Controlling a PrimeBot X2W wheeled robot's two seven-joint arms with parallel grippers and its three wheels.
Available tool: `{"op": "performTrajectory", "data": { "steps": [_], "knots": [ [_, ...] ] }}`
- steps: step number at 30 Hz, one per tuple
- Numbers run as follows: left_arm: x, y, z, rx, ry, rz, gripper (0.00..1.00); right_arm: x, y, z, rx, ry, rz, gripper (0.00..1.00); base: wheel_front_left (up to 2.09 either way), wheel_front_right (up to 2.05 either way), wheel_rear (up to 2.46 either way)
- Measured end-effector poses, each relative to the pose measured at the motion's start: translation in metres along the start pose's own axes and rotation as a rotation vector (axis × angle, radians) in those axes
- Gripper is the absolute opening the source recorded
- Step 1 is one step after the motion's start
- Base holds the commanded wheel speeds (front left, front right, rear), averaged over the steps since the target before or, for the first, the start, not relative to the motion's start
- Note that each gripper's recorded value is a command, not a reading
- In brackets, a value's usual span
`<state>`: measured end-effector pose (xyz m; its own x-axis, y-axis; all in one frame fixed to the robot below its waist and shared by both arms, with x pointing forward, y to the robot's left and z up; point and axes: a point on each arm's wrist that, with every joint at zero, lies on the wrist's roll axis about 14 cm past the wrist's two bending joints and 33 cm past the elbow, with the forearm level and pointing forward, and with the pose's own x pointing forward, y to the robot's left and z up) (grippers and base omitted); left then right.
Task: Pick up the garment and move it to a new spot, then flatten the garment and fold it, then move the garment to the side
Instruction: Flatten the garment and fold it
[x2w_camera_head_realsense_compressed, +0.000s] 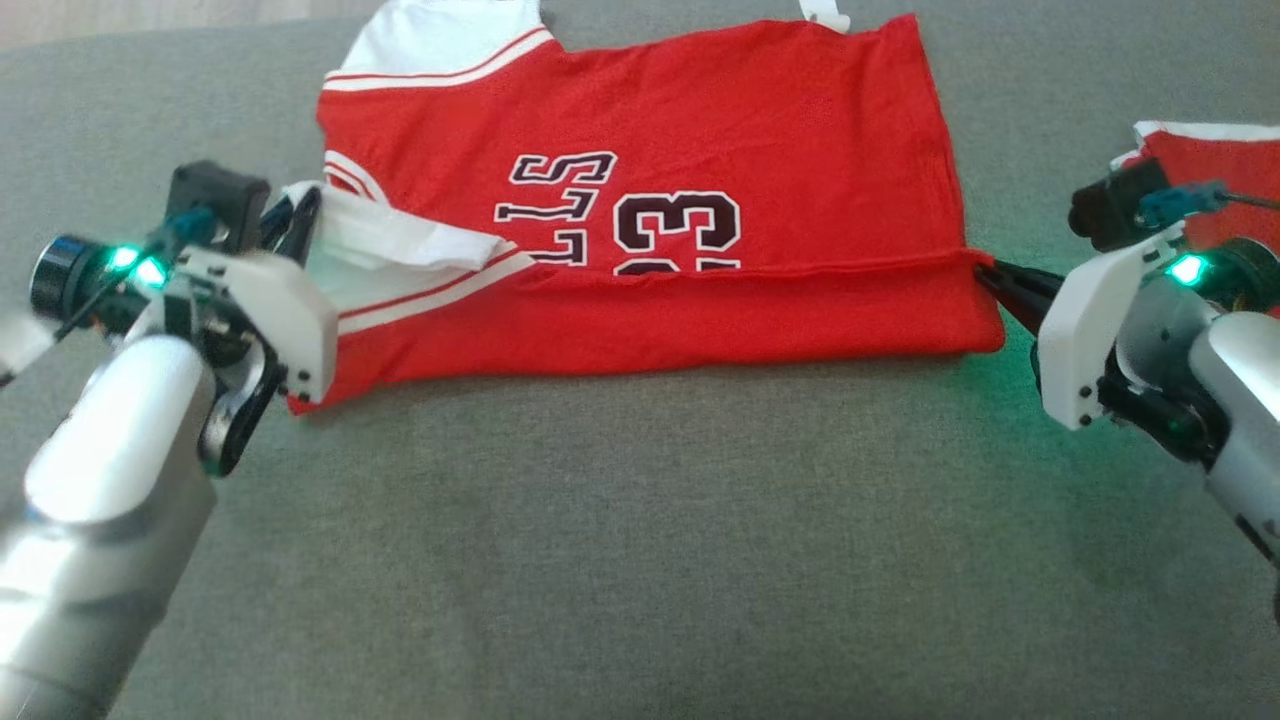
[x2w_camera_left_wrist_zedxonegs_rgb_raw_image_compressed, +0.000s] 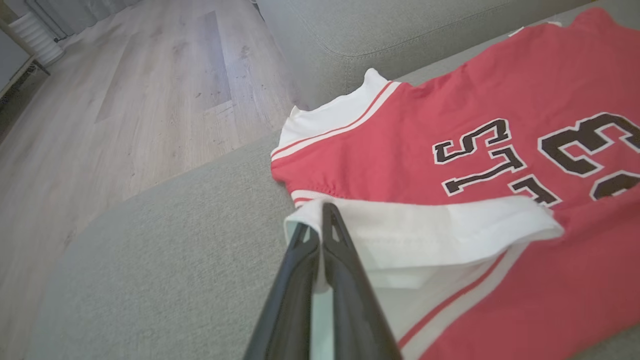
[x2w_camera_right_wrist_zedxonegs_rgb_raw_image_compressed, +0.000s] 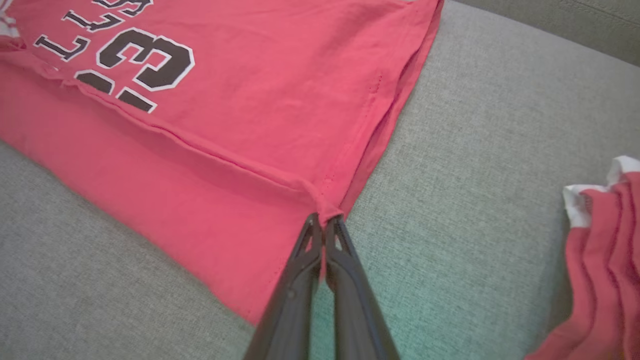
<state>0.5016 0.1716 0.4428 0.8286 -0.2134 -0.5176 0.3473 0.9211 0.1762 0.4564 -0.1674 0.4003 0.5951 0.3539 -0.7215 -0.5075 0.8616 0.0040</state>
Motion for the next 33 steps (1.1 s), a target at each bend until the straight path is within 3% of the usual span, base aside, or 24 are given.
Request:
{"op": "performTrajectory", "data": {
  "steps": [4, 5, 6, 7, 8, 9, 15, 22, 26, 33],
  "knots": [
    [0.013, -0.007, 0.001, 0.031, 0.02, -0.019, 0.0, 0.005, -0.001, -0.003, 0.001, 0.01, -0.002, 0.0, 0.0, 0.0, 0.0],
    [0.018, -0.011, 0.001, 0.044, 0.027, -0.031, 0.17, 0.006, -0.002, -0.005, 0.0, 0.016, -0.004, 0.0, 0.0, 0.0, 0.0],
    [0.022, -0.013, 0.001, 0.052, 0.032, -0.033, 0.48, 0.008, -0.003, -0.006, -0.002, 0.017, -0.006, 0.0, 0.0, 0.0, 0.0],
    [0.025, -0.012, 0.004, 0.06, 0.022, -0.025, 1.0, 0.009, -0.004, -0.005, -0.001, 0.013, -0.011, 0.0, 0.0, 0.0, 0.0],
    [0.028, -0.009, 0.007, 0.069, 0.009, -0.015, 1.0, 0.009, -0.008, -0.003, 0.002, -0.003, -0.021, 0.78, 0.0, 0.0, 0.0],
    [0.031, -0.007, 0.011, 0.075, -0.006, -0.004, 1.0, 0.01, -0.012, 0.001, 0.006, -0.024, -0.035, 1.0, 0.0, 0.0, 0.0],
    [0.029, 0.006, 0.077, -0.012, -0.271, 0.081, 1.0, 0.0, -0.037, 0.031, 0.035, -0.167, -0.119, 1.0, 0.0, 0.0, 0.0],
    [-0.014, 0.017, 0.126, -0.158, -0.555, 0.148, 1.0, -0.042, -0.052, 0.1, 0.097, -0.531, -0.2, 1.0, 0.0, 0.0, 0.0],
    [-0.05, 0.011, 0.118, -0.244, -0.634, 0.18, 1.0, -0.087, -0.064, 0.133, 0.143, -0.778, -0.282, 1.0, 0.0, 0.0, 0.0],
    [-0.09, -0.014, 0.075, -0.343, -0.632, 0.213, 1.0, -0.095, -0.036, 0.109, 0.181, -0.848, -0.315, 1.0, 0.0, 0.0, 0.0]
  ]
}}
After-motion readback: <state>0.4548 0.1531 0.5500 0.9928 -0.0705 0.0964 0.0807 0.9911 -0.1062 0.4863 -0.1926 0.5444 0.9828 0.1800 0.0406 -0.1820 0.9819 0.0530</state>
